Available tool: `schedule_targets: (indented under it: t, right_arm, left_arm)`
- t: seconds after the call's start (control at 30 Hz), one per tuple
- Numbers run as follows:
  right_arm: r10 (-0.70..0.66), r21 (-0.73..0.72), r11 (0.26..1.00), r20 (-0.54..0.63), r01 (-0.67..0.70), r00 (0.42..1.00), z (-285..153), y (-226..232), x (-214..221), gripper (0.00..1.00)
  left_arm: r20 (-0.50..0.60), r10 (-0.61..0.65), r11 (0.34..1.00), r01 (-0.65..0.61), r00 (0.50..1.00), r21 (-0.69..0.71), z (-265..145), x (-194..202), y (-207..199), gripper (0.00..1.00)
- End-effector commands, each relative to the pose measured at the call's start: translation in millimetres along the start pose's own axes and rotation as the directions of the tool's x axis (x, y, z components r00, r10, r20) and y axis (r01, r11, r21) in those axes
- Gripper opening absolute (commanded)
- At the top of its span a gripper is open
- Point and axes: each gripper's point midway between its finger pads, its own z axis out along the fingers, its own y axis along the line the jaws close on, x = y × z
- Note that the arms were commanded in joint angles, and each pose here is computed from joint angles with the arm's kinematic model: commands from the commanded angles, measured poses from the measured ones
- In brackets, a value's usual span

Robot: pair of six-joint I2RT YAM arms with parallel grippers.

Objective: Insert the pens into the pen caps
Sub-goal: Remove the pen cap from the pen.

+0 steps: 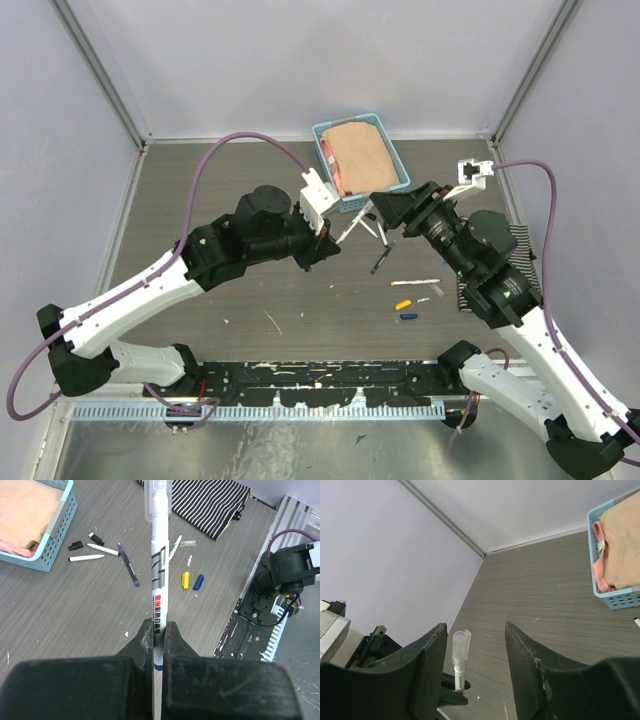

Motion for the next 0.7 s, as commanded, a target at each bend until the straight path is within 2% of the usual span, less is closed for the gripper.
schedule_targets:
  t: [0.0, 0.23, 0.37, 0.47, 0.57, 0.67]
  right_arm:
    - [0.026, -0.112, 0.993, 0.013, -0.024, 1.000, 2.6, 24.7, -6.4, 0.54]
    - [0.042, -0.154, 0.987, -0.045, -0.049, 0.998, 12.7, 29.6, 7.9, 0.44]
    - [0.045, -0.152, 0.987, -0.052, -0.052, 0.998, 13.8, 27.8, 10.9, 0.24]
    - [0.043, -0.120, 0.992, 0.001, -0.042, 0.999, 8.6, 23.4, -0.5, 0.07]
    - [0.032, -0.053, 0.998, 0.115, -0.026, 0.993, -3.6, 14.5, -25.4, 0.01]
    - [-0.011, 0.036, 0.999, 0.191, 0.004, 0.982, -15.7, 5.1, -47.8, 0.00]
  left_arm:
    - [0.028, 0.015, 1.000, -0.015, 1.000, 0.019, -3.5, -12.4, -5.2, 0.00]
    - [0.027, 0.014, 1.000, -0.015, 1.000, 0.018, -3.7, -12.3, -4.9, 0.00]
    - [0.027, 0.015, 1.000, -0.015, 1.000, 0.017, -3.5, -12.2, -5.0, 0.00]
    - [0.025, 0.014, 1.000, -0.015, 1.000, 0.017, -3.5, -11.7, -4.7, 0.00]
    - [0.025, 0.016, 1.000, -0.016, 1.000, 0.018, -3.8, -12.1, -4.9, 0.00]
    - [0.024, 0.016, 1.000, -0.016, 1.000, 0.017, -3.8, -11.7, -4.8, 0.00]
